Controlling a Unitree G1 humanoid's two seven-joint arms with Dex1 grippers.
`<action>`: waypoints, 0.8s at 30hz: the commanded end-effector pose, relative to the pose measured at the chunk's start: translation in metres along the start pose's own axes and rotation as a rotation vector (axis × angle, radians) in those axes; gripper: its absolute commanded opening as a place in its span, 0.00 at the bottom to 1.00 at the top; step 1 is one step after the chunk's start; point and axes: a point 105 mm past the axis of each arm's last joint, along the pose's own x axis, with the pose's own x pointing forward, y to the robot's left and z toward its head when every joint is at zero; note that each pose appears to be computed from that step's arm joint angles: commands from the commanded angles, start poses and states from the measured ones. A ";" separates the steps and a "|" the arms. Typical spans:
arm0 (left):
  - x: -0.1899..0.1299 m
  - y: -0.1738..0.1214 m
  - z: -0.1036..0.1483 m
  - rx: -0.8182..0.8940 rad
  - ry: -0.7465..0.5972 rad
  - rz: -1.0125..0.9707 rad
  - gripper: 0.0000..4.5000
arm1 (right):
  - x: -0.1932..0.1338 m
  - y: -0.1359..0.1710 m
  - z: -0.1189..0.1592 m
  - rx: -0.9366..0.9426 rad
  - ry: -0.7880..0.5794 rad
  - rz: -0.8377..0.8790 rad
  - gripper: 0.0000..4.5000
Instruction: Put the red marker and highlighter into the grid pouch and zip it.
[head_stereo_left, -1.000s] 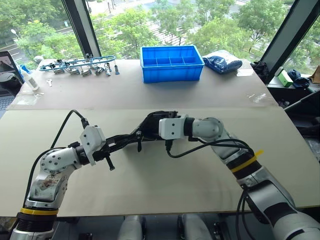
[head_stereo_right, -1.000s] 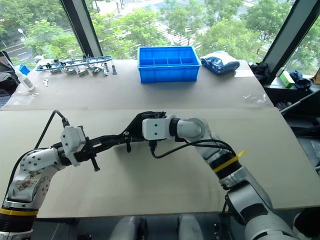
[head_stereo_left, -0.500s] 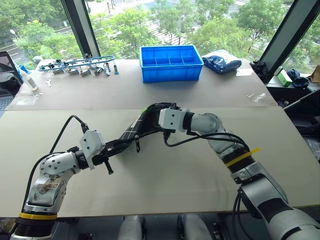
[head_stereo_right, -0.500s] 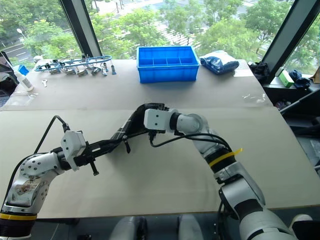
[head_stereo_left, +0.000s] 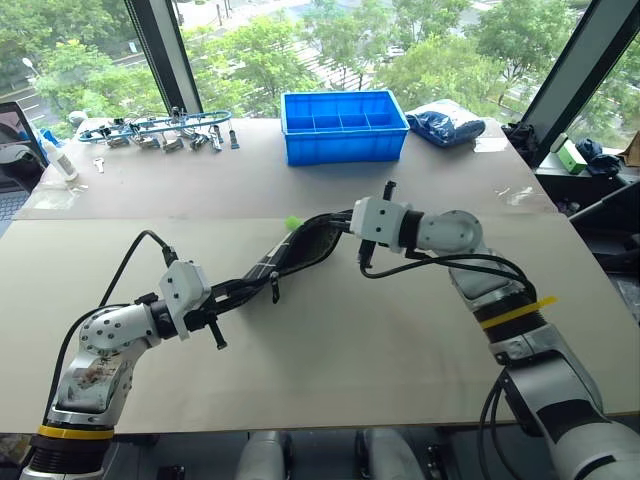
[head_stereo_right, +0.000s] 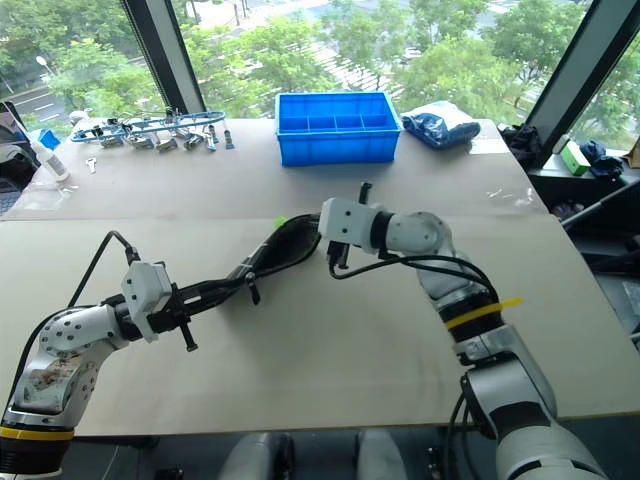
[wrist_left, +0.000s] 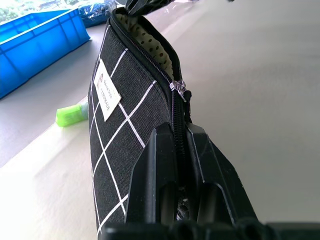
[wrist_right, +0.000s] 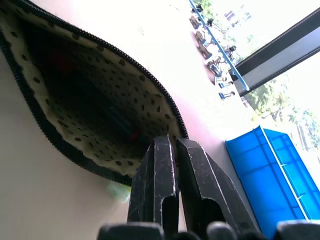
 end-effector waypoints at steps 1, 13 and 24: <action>-0.005 0.004 0.011 0.033 -0.016 0.011 0.00 | -0.027 -0.014 0.010 0.078 -0.025 -0.041 0.07; -0.017 0.009 0.027 0.020 -0.037 0.082 0.00 | -0.016 -0.012 -0.033 0.325 0.105 -0.184 0.67; -0.046 0.022 0.033 0.028 -0.015 0.246 0.00 | 0.039 0.007 -0.028 0.424 0.064 -0.007 0.99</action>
